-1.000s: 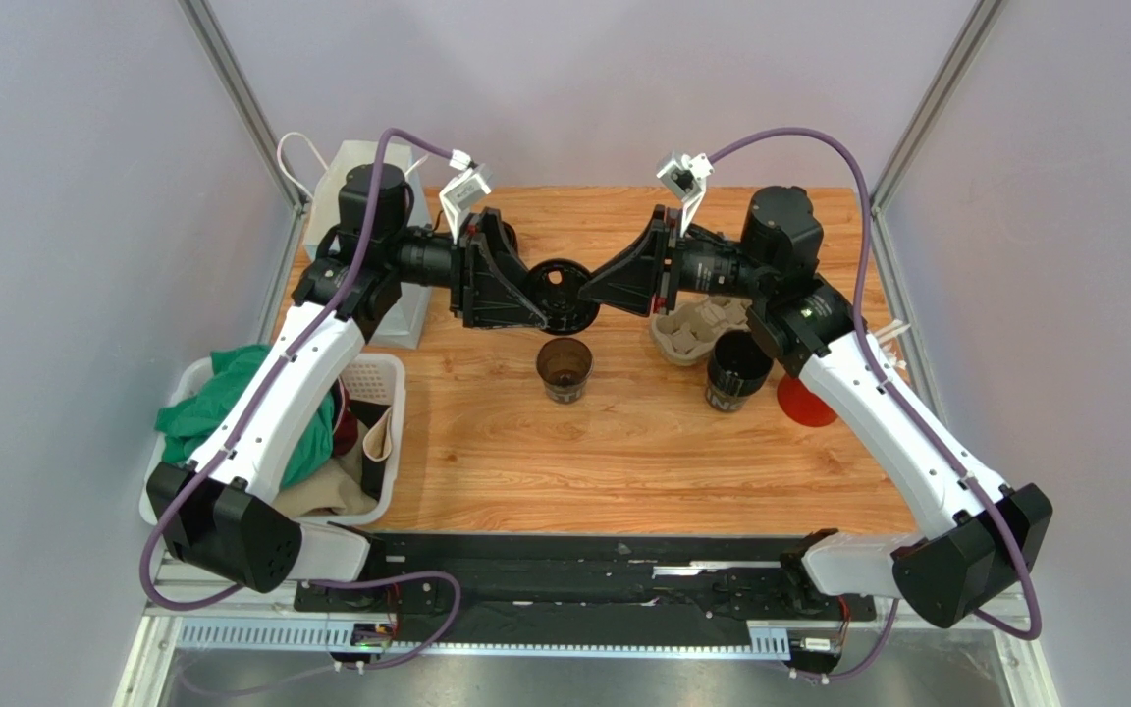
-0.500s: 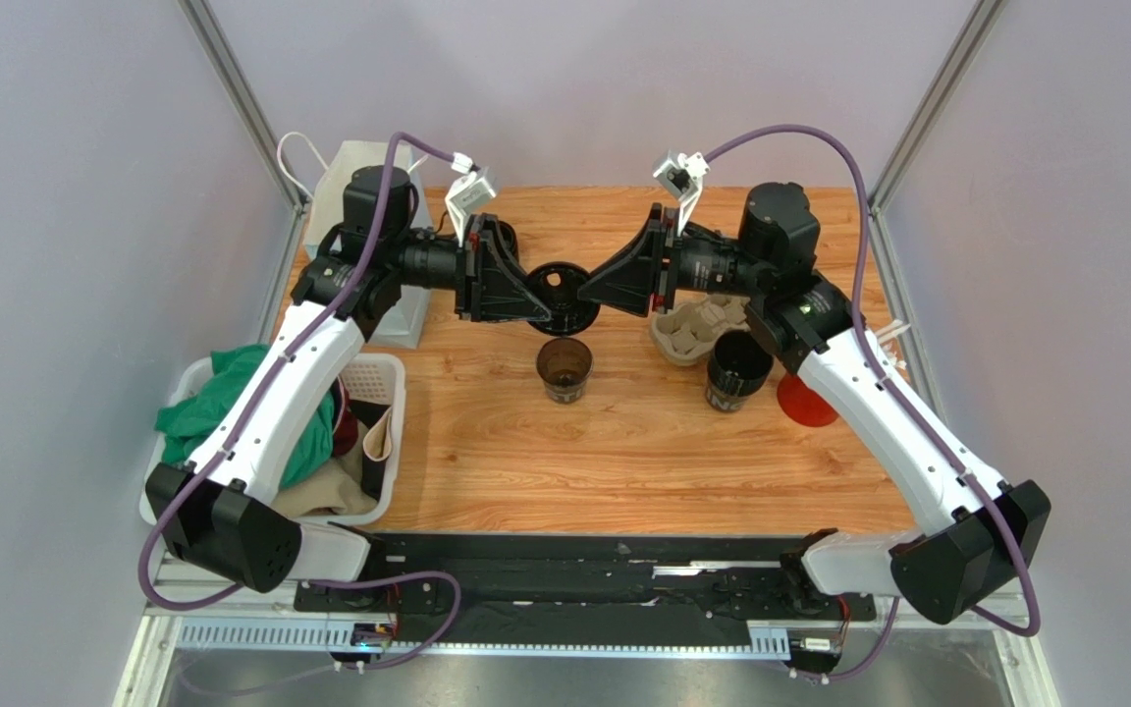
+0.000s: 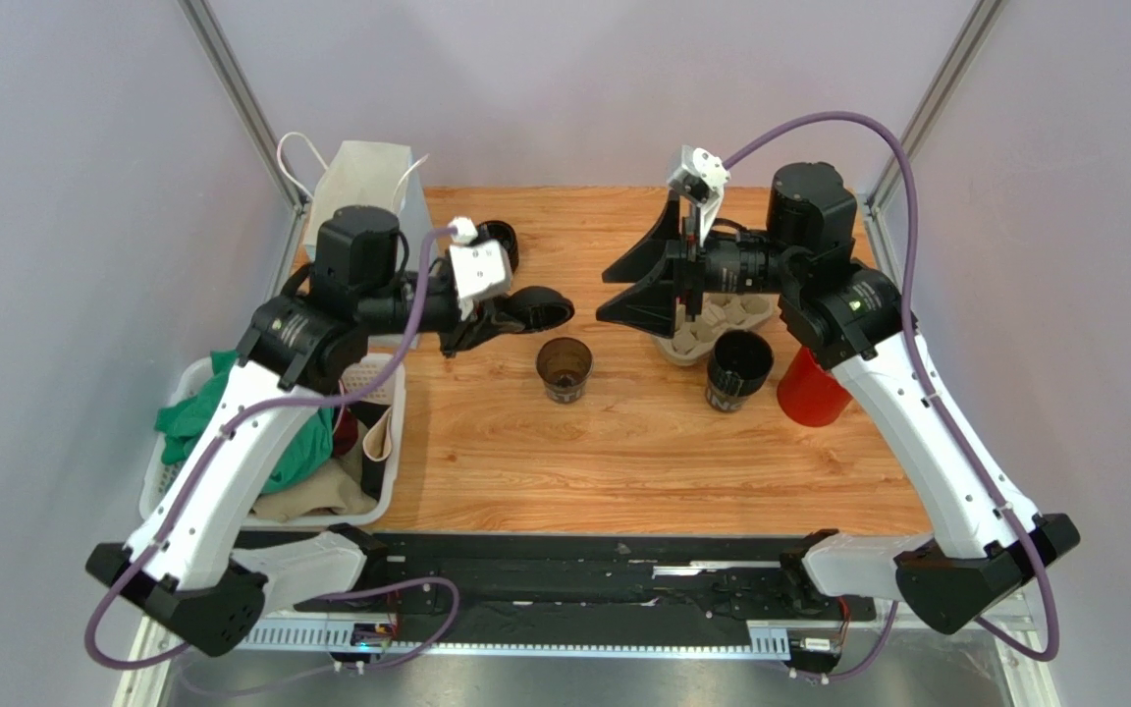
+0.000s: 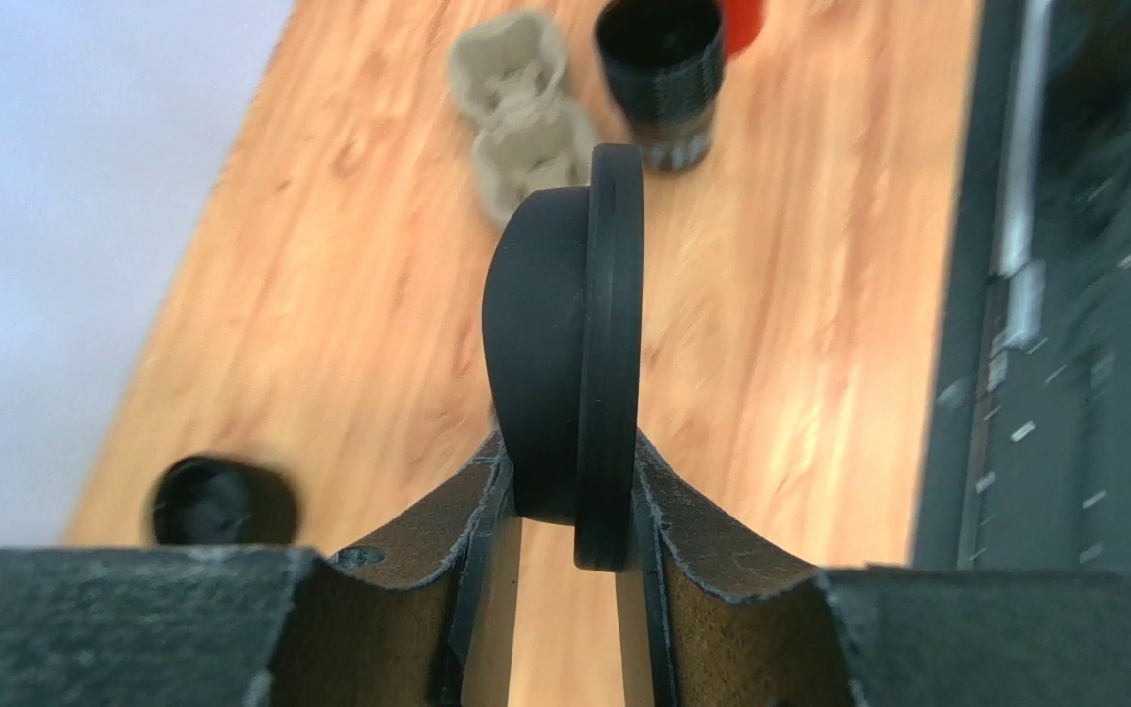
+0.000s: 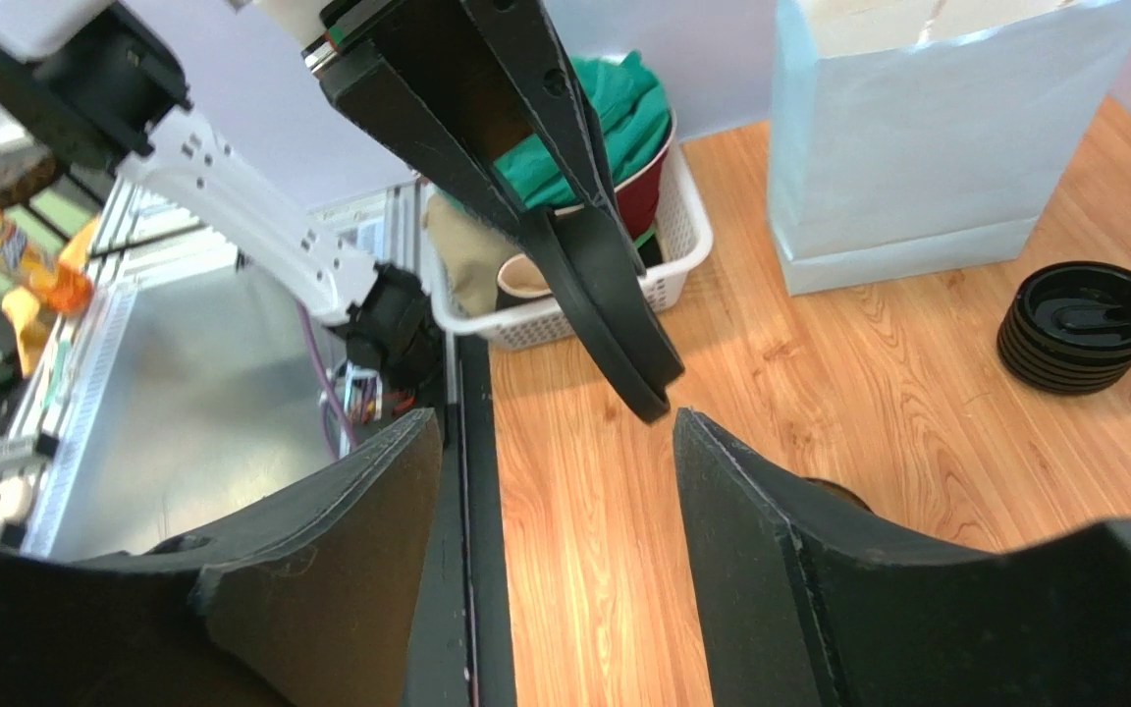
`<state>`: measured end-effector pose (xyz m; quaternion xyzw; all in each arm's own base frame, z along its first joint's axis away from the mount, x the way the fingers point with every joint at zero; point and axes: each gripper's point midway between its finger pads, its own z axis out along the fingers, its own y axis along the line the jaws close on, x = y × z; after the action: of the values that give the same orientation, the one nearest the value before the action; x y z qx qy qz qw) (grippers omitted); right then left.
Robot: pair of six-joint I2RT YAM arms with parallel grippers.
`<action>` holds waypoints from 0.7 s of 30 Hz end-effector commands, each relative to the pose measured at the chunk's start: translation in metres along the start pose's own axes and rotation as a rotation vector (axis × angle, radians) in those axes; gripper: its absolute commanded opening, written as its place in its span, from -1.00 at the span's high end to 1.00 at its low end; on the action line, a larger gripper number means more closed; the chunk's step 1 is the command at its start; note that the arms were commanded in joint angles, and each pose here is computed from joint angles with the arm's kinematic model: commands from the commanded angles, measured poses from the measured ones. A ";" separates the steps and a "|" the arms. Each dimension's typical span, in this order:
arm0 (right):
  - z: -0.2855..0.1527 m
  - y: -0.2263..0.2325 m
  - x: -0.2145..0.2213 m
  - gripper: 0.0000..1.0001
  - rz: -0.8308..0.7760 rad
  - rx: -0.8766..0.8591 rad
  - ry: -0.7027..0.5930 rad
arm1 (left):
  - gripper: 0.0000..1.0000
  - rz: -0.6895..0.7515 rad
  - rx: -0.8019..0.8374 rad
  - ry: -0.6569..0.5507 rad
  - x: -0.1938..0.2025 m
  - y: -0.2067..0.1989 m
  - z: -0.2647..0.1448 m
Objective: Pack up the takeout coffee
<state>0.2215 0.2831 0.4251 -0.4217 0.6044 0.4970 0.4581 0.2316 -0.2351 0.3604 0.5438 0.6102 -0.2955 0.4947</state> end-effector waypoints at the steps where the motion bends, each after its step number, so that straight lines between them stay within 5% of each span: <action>1: -0.010 0.022 0.018 -0.28 -0.084 -0.114 0.076 | 0.55 0.286 -0.144 0.164 0.033 0.011 -0.020; 11: -0.009 0.026 0.062 -0.29 -0.109 -0.244 0.160 | 0.57 0.464 -0.344 0.460 0.077 0.028 -0.032; 15: -0.004 0.015 0.076 -0.29 -0.093 -0.225 0.186 | 0.76 0.529 -0.461 0.564 0.075 0.046 -0.060; 21: -0.001 0.011 0.080 -0.30 -0.083 -0.234 0.192 | 0.76 0.630 -0.459 0.490 0.053 0.034 -0.077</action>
<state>0.1934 0.2775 0.3478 -0.5274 0.5854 0.5002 0.3590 0.2545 -0.1500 0.3057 0.6336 0.6050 0.1102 0.4695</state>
